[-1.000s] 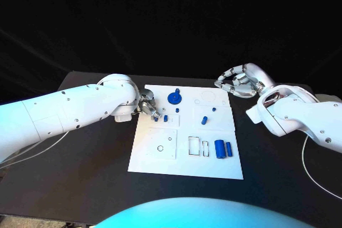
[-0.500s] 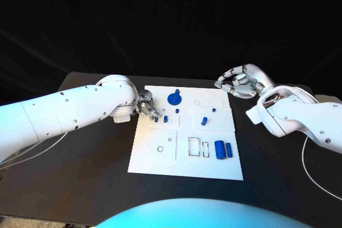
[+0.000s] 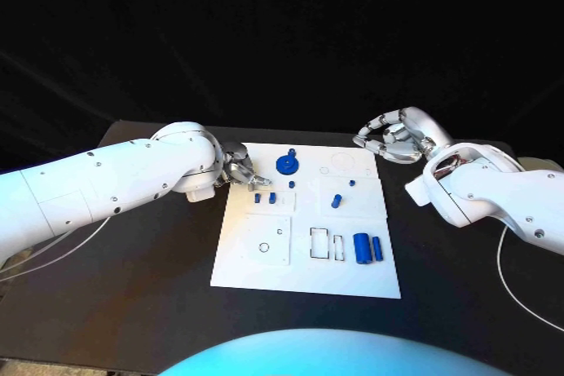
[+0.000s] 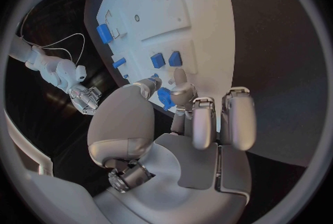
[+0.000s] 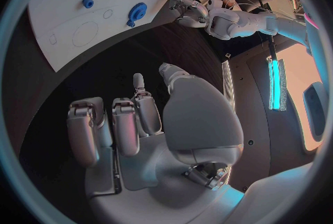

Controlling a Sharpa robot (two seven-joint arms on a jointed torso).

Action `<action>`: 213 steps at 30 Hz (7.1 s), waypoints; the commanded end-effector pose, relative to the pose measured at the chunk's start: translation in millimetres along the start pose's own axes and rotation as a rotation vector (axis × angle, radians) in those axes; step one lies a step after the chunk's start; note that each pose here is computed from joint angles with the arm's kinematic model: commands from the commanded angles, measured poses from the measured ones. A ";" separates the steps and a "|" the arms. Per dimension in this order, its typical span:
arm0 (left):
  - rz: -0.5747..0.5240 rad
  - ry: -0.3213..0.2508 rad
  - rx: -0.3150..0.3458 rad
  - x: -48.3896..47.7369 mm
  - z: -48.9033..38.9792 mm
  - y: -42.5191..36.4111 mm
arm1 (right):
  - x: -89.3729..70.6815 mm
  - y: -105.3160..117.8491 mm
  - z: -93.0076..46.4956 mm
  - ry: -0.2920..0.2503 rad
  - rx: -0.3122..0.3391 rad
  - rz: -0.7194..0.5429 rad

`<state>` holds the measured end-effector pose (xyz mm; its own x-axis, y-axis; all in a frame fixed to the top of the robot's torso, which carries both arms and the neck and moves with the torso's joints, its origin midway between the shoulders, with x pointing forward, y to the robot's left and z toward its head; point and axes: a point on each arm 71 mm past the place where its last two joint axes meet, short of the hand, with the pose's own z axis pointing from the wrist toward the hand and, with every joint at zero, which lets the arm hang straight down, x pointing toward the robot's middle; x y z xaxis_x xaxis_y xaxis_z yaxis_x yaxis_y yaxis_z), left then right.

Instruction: Assemble the parts on the task board

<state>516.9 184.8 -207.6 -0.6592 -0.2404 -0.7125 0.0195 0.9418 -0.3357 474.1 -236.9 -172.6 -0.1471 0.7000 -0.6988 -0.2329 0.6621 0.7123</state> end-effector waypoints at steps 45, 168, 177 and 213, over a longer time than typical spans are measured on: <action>0.485 -0.240 0.516 22.9 22.4 -72.9 | 2.7 1.5 0.2 0.002 -0.017 0.008; 0.347 -0.232 0.399 6.5 5.7 -23.2 | 2.1 1.0 -0.3 0.003 -0.016 0.002; 0.346 -0.226 0.398 6.9 7.5 -24.1 | 2.5 1.4 -0.1 0.004 -0.017 0.002; 0.347 -0.212 0.382 8.4 11.5 -26.5 | 1.9 0.9 -0.4 0.002 -0.015 0.001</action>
<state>520.1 156.5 -210.9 -0.3883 -0.0158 -0.9214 0.5064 0.8317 -0.2277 473.7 -235.9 -173.5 -0.1474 0.7059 -0.6928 -0.2371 0.6548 0.7177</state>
